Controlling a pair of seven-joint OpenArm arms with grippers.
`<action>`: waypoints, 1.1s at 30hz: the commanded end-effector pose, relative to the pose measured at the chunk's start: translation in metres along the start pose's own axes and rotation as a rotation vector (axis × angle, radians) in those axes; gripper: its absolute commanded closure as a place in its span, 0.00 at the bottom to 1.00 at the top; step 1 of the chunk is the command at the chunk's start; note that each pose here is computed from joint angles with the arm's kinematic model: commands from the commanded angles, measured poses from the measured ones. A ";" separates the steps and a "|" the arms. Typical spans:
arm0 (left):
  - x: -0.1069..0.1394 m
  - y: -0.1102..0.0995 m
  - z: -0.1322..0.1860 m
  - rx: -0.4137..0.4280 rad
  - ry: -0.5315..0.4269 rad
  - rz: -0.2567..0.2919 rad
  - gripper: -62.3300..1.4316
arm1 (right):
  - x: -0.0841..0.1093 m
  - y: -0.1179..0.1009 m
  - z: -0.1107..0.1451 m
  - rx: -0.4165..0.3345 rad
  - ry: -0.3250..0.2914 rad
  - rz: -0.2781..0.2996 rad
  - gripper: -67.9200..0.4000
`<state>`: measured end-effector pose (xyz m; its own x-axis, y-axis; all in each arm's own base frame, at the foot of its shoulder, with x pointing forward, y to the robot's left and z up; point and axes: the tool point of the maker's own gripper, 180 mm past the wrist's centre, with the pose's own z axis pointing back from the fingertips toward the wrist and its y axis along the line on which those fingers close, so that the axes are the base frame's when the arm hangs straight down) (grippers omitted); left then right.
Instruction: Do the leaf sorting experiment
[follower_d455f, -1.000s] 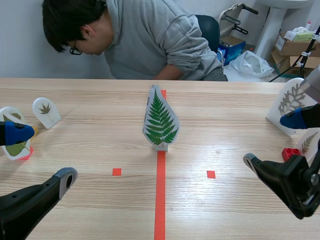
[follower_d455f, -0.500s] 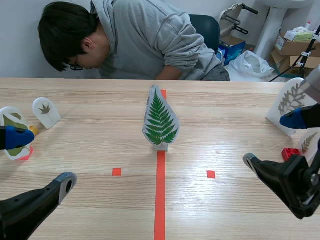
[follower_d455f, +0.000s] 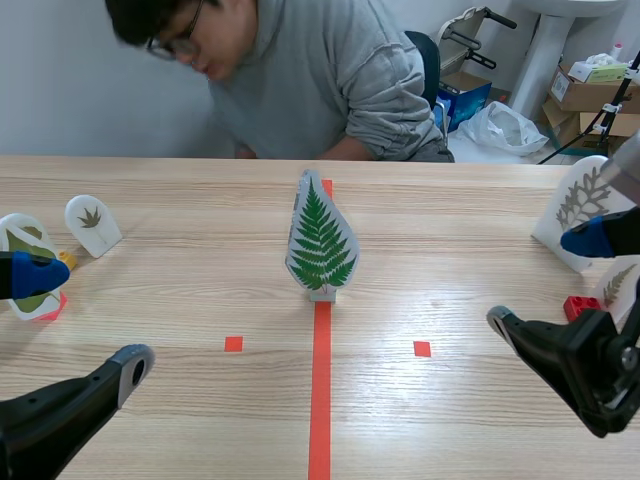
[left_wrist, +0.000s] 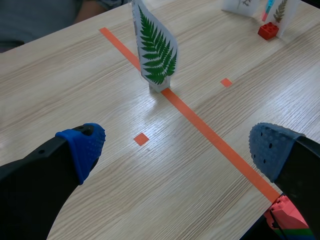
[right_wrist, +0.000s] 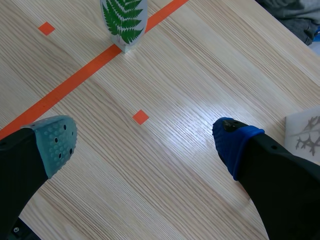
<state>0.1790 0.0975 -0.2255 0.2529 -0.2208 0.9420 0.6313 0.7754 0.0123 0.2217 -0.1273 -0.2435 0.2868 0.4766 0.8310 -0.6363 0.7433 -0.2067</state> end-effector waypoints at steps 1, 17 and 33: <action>0.005 0.001 0.001 0.005 -0.024 0.007 0.01 | 0.003 -0.005 0.000 -0.015 -0.011 0.004 0.18; 0.005 0.002 0.001 0.014 -0.028 0.017 0.01 | -0.032 -0.078 -0.028 -0.104 0.072 0.018 0.18; -0.001 0.003 0.001 0.056 -0.018 0.061 0.01 | 0.003 -0.062 -0.152 0.174 -0.022 -0.022 0.19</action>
<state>0.1793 0.0995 -0.2289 0.2849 -0.1764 0.9422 0.5810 0.8136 -0.0233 0.3602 -0.1082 -0.3260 0.3370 0.4768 0.8119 -0.7428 0.6645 -0.0820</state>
